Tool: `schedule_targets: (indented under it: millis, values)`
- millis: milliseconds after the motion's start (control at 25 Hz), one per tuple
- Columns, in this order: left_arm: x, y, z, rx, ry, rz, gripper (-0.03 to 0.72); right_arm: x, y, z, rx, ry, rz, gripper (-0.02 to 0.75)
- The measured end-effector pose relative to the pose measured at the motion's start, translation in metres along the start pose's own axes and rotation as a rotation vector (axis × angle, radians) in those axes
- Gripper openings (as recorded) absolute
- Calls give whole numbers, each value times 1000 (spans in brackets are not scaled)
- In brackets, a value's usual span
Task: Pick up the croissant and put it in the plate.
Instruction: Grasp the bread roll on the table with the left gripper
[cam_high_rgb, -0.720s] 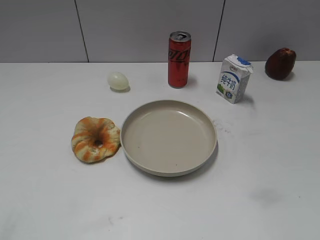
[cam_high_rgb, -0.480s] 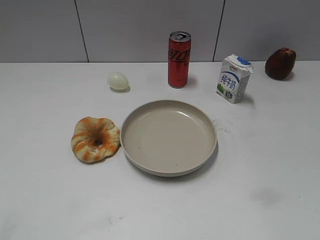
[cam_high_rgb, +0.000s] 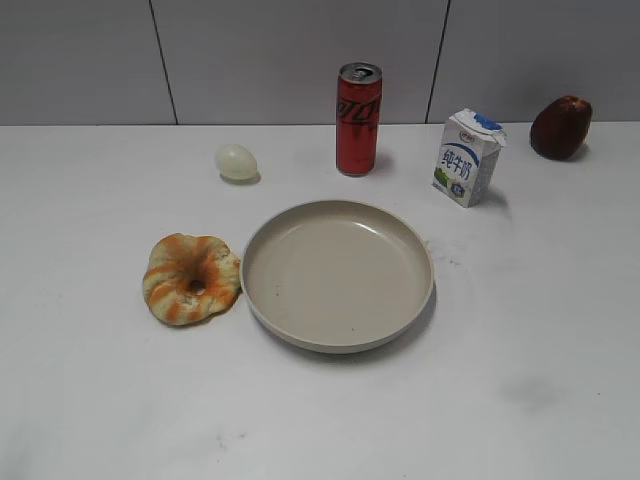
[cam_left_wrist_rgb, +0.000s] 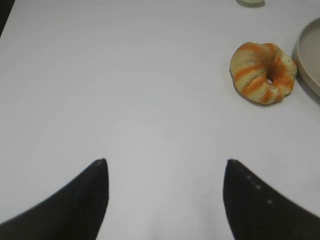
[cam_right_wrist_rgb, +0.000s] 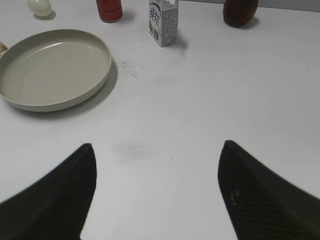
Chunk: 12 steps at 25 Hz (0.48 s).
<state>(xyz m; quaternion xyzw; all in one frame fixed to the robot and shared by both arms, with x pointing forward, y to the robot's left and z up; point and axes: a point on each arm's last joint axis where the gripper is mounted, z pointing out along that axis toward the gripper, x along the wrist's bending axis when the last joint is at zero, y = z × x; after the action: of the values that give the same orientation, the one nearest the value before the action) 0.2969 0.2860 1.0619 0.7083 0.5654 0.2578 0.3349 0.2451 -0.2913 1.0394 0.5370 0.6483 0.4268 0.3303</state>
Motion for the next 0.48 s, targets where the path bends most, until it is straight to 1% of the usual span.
schedule_targets:
  millis: [120,200,360,480]
  values:
    - [-2,28,24,-10,-61,49,541,0,0,0,0,0,0,571]
    - [-3,46,45,12,-111,77,541,0,0,0,0,0,0,571]
    - [-1,79,91,130,-170,105,535,0,0,0,0,0,0,571]
    - [-4,105,128,203,-207,153,531,0,0,0,0,0,0,571]
